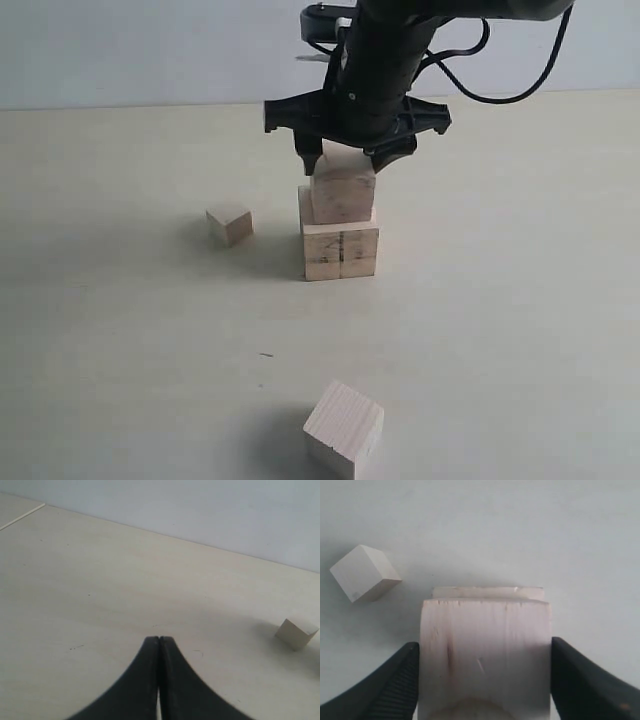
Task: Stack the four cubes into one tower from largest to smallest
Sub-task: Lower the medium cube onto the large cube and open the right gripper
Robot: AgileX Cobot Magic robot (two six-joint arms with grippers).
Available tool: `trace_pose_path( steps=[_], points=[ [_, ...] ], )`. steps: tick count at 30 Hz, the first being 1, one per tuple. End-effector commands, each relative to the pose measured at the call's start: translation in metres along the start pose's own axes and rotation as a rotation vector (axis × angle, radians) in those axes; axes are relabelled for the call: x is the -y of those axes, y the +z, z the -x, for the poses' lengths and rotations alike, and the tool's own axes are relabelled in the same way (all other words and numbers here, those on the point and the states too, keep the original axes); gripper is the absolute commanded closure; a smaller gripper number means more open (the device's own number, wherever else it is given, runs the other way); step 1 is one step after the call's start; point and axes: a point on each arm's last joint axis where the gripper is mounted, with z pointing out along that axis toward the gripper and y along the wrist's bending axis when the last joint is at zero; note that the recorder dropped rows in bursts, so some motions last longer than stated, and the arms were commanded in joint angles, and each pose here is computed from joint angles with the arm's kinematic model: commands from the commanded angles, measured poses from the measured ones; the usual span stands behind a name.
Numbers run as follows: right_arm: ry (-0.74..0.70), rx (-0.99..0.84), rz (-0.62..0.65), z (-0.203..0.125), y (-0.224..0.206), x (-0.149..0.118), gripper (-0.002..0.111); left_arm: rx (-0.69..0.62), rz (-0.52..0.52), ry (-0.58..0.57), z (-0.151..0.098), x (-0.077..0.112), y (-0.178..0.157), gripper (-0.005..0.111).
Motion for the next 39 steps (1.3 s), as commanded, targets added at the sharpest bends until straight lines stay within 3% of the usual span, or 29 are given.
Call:
trace_pose_path(
  steps=[1,34,39],
  points=[
    [-0.002,-0.054,-0.037,-0.0053,-0.0027,0.0032,0.054,0.015,-0.011,0.01,0.0015,0.0008,-0.0007,0.107],
    [0.031,-0.006,0.046,-0.0009,-0.0026,-0.0043,0.054,0.015,-0.011,0.01,0.0015,0.0008,-0.0007,0.107],
    [0.015,-0.013,0.042,-0.0016,-0.0026,-0.004,0.043,0.015,-0.011,0.01,0.0015,0.0008,-0.0007,0.107]
  ],
)
